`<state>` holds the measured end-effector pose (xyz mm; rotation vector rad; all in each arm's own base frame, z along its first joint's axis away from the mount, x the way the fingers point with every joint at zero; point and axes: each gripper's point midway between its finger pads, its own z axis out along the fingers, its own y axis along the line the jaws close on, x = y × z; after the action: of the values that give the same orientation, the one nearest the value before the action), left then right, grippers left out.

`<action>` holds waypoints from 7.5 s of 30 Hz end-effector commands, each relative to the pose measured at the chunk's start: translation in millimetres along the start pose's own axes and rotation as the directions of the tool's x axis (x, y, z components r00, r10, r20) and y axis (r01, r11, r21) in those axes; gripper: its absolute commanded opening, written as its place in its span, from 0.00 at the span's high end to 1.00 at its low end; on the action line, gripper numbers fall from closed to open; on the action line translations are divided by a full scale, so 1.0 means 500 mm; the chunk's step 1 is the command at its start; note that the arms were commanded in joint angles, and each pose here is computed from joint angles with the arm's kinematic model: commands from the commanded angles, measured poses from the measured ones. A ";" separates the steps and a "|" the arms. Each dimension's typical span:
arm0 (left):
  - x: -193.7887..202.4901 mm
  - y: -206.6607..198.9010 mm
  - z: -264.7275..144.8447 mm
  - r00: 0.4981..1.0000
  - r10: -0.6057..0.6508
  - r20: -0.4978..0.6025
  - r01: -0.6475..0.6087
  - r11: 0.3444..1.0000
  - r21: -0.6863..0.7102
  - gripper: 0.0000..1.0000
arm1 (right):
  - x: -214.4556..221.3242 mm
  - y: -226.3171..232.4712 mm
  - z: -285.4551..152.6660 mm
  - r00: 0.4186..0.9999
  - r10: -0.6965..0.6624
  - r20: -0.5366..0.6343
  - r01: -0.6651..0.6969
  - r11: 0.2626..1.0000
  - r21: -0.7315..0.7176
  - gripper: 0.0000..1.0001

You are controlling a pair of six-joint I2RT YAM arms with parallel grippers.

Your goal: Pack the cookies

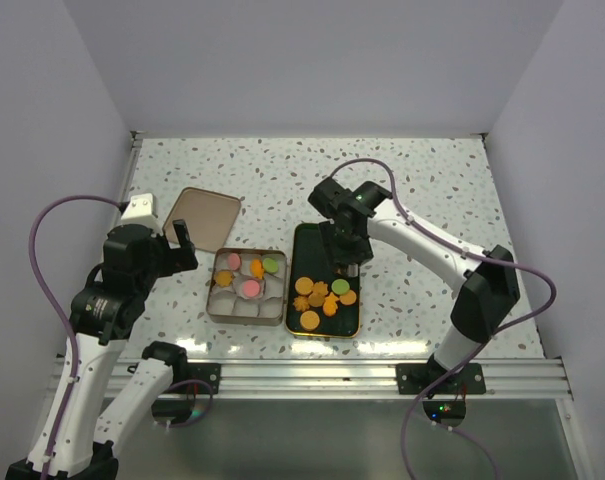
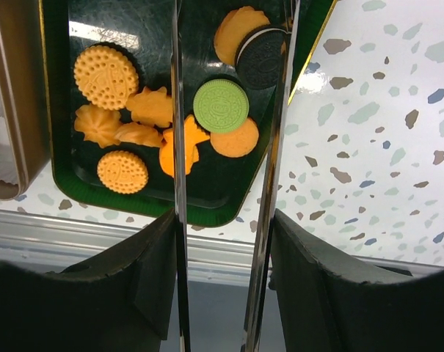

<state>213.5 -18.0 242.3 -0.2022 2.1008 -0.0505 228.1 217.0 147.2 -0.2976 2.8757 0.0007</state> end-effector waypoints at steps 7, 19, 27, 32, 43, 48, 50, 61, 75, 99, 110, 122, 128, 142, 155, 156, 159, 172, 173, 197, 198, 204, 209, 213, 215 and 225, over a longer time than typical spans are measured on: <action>-0.020 -0.012 0.006 0.999 0.007 0.038 -0.008 1.000 0.023 0.00 | -0.029 0.014 0.001 1.000 -0.018 0.015 0.018 1.000 -0.015 0.57; -0.018 -0.012 0.007 0.999 0.009 0.032 -0.010 1.000 0.022 0.00 | -0.111 0.057 -0.082 0.994 -0.005 0.109 0.015 0.995 -0.094 0.67; -0.019 -0.012 0.008 0.999 0.009 0.033 -0.009 1.000 0.022 0.00 | -0.114 0.180 -0.181 0.983 0.018 0.180 0.060 0.906 -0.419 0.67; -0.018 -0.012 0.008 1.000 0.009 0.030 -0.009 1.000 0.022 0.00 | -0.042 0.239 -0.188 0.983 -0.081 0.165 0.146 0.888 -0.437 0.67; -0.017 -0.013 0.008 0.999 0.011 0.031 -0.011 1.000 0.026 0.00 | 0.046 0.248 -0.165 0.987 -0.122 0.106 0.156 0.894 -0.419 0.68; -0.019 -0.014 0.006 0.999 0.010 0.034 -0.011 0.999 0.030 0.00 | 0.076 0.218 -0.140 0.988 -0.145 0.051 0.154 0.919 -0.364 0.68; -0.018 -0.014 0.007 0.999 0.012 0.033 -0.013 1.000 0.028 0.00 | 0.084 0.213 -0.132 0.988 -0.147 0.039 0.151 0.922 -0.356 0.68; -0.019 -0.014 0.005 0.999 0.011 0.036 -0.012 1.000 0.029 0.00 | 0.102 0.205 -0.126 0.990 -0.139 0.027 0.139 0.926 -0.351 0.60; -0.019 -0.014 0.006 0.999 0.012 0.035 -0.013 1.000 0.029 0.00 | 0.103 0.193 -0.137 0.990 -0.136 0.039 0.141 0.930 -0.340 0.52; -0.022 -0.012 -0.001 0.999 0.005 0.048 -0.007 1.000 0.029 0.00 | 0.011 0.140 -0.208 0.984 -0.067 0.168 0.110 0.957 -0.267 0.53; -0.023 -0.013 0.000 0.999 0.007 0.048 -0.008 0.999 0.031 0.00 | 0.028 -0.014 -0.155 0.994 0.037 0.105 -0.027 0.995 -0.095 0.53; -0.020 -0.016 0.002 0.999 0.012 0.042 -0.014 0.999 0.038 0.00 | 0.068 -0.038 -0.089 0.999 0.051 0.019 -0.050 0.998 -0.028 0.52; -0.020 -0.016 0.002 0.999 0.012 0.042 -0.014 0.999 0.038 0.00 | 0.082 -0.050 -0.070 0.999 0.037 -0.011 -0.037 0.999 0.012 0.51; -0.019 -0.016 0.003 0.999 0.014 0.040 -0.015 0.999 0.037 0.00 | 0.092 -0.046 -0.022 0.998 0.023 -0.056 -0.022 0.999 0.024 0.51; -0.021 -0.016 0.001 0.999 0.011 0.045 -0.013 0.999 0.035 0.00 | 0.110 -0.031 -0.007 0.993 0.013 -0.116 -0.014 1.000 -0.005 0.52; -0.021 -0.015 0.001 0.999 0.011 0.045 -0.013 0.999 0.035 0.00 | 0.114 -0.031 -0.012 0.994 0.016 -0.112 -0.018 1.000 -0.016 0.53; -0.021 -0.014 0.000 0.999 0.008 0.047 -0.010 0.999 0.033 0.00 | 0.128 -0.027 -0.013 0.992 0.026 -0.127 -0.032 0.999 -0.040 0.56; -0.021 -0.015 0.000 0.999 0.007 0.048 -0.009 0.999 0.035 0.00 | 0.159 -0.028 -0.039 0.987 0.060 -0.150 -0.073 0.994 -0.080 0.49; -0.021 -0.015 0.000 0.999 0.009 0.047 -0.011 0.999 0.034 0.00 | 0.161 -0.029 -0.040 0.987 0.059 -0.148 -0.071 0.994 -0.080 0.49; -0.021 -0.015 0.000 0.999 0.009 0.047 -0.011 0.999 0.034 0.00 | 0.150 -0.020 -0.045 0.988 0.074 -0.139 -0.087 0.992 -0.093 0.63; -0.021 -0.015 0.000 0.999 0.009 0.047 -0.011 0.999 0.034 0.00 | 0.135 -0.013 -0.061 0.990 0.076 -0.118 -0.089 0.990 -0.110 0.63; -0.022 -0.016 0.000 0.999 0.011 0.046 -0.012 0.999 0.035 0.00 | 0.063 0.011 -0.143 0.998 0.066 -0.002 -0.066 0.990 -0.121 0.65; -0.019 -0.016 0.003 0.999 0.012 0.040 -0.014 0.999 0.035 0.00 | 0.045 0.131 -0.215 0.999 -0.005 0.050 0.018 0.968 -0.250 0.66; -0.020 -0.016 0.002 0.999 0.010 0.041 -0.012 0.999 0.036 0.00 | 0.069 0.274 -0.262 0.993 -0.098 0.067 0.117 0.896 -0.429 0.65; -0.020 -0.016 0.002 0.999 0.011 0.043 -0.013 0.999 0.035 0.00 | 0.095 0.330 -0.266 0.987 -0.140 0.073 0.158 0.868 -0.471 0.65; -0.020 -0.015 0.000 0.999 0.010 0.045 -0.011 0.999 0.034 0.00 | 0.124 0.446 -0.221 0.970 -0.236 0.061 0.234 0.834 -0.500 0.65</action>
<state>213.2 -20.1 242.5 -0.1925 2.1012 -0.0586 94.7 396.2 207.1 -0.7555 2.8491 0.5732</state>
